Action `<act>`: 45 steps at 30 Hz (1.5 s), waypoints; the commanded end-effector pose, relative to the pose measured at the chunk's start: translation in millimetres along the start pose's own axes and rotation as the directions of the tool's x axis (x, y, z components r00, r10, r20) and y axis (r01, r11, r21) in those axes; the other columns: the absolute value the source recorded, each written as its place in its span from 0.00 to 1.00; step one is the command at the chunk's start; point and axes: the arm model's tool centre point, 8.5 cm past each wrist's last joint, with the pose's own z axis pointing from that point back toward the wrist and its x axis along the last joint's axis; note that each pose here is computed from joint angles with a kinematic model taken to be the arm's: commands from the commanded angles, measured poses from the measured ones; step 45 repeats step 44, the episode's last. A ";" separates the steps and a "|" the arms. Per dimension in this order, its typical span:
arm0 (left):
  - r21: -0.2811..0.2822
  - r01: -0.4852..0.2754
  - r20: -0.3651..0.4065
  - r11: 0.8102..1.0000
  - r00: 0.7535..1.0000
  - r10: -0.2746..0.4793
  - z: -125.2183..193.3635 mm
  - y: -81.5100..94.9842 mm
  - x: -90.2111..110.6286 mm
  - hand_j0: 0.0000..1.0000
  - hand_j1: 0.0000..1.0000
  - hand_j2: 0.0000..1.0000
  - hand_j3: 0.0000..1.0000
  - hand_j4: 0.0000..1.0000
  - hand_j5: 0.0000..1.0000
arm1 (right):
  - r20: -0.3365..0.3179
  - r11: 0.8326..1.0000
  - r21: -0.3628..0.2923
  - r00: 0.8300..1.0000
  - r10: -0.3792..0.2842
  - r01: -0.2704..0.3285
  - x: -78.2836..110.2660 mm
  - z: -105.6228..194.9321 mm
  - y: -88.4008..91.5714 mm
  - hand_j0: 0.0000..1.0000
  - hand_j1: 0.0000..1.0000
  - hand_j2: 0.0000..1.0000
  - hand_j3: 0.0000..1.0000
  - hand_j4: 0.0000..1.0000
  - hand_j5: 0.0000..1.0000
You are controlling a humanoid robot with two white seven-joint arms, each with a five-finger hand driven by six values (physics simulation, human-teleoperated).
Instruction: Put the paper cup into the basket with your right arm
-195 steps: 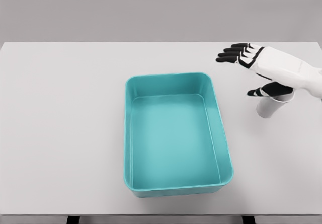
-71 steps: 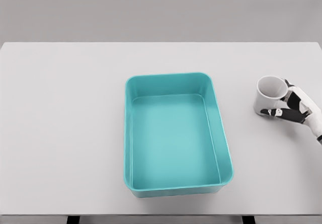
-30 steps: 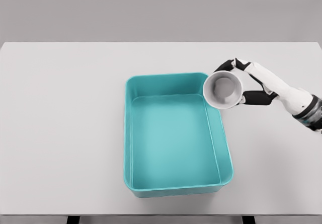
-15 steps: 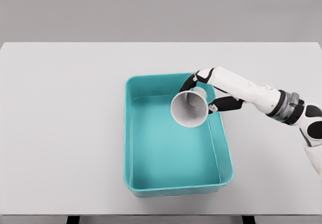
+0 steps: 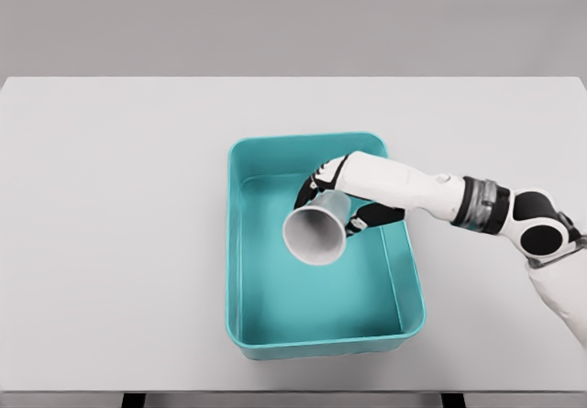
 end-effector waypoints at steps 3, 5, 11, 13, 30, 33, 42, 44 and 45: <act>0.000 0.000 -0.001 1.000 1.000 0.000 0.0 0.0 -0.3 1.00 1.00 1.00 1.00 1.00 1.00 | -0.018 0.999 0.037 1.000 0.016 -0.015 -0.8 -4.8 7.6 0.78 0.78 0.78 0.78 0.78 0.78; 0.000 0.000 0.002 1.000 1.000 0.000 0.0 0.0 0.4 1.00 1.00 1.00 1.00 1.00 1.00 | -0.022 0.999 0.038 1.000 0.015 -0.014 -1.2 -4.8 7.7 0.84 0.84 0.84 0.84 0.84 0.84; 0.000 0.000 -0.001 1.000 1.000 0.000 0.0 0.0 -0.3 1.00 1.00 1.00 1.00 1.00 1.00 | -0.026 0.999 0.036 0.999 0.020 -0.019 -1.3 -3.6 5.2 0.88 0.88 0.88 0.88 0.88 0.88; 0.000 0.000 0.002 1.000 1.000 0.000 0.0 0.0 0.4 1.00 1.00 1.00 1.00 1.00 1.00 | -0.030 0.999 0.034 0.999 0.029 -0.028 -1.9 -1.5 1.6 0.89 0.89 0.89 0.89 0.89 0.89; 0.000 0.000 -0.001 1.000 1.000 0.000 0.0 0.0 -0.3 1.00 1.00 1.00 1.00 1.00 1.00 | -0.087 0.876 -0.419 0.950 -0.300 0.238 -20.9 130.6 -51.3 1.00 1.00 1.00 1.00 1.00 1.00; 0.000 0.000 -0.001 1.000 1.000 0.000 0.0 0.0 -0.3 1.00 1.00 1.00 1.00 1.00 1.00 | -0.115 0.865 -0.431 0.935 -0.336 0.258 -26.1 135.6 -49.6 1.00 1.00 1.00 1.00 1.00 1.00; 0.000 0.003 -0.001 1.000 1.000 -0.003 0.0 0.0 -0.3 1.00 1.00 1.00 1.00 1.00 1.00 | -0.199 0.804 -0.505 0.864 -0.463 0.314 -61.8 161.6 -35.4 1.00 1.00 1.00 1.00 1.00 1.00; 0.000 0.006 -0.001 1.000 1.000 -0.006 0.0 0.0 -0.3 1.00 1.00 1.00 1.00 1.00 1.00 | -0.207 0.795 -0.513 0.853 -0.479 0.322 -67.1 165.2 -30.6 1.00 1.00 1.00 1.00 1.00 1.00; 0.000 0.006 -0.001 1.000 1.000 -0.006 0.0 0.0 -0.3 1.00 1.00 1.00 1.00 1.00 1.00 | -0.207 0.795 -0.513 0.853 -0.479 0.322 -67.1 165.2 -30.6 1.00 1.00 1.00 1.00 1.00 1.00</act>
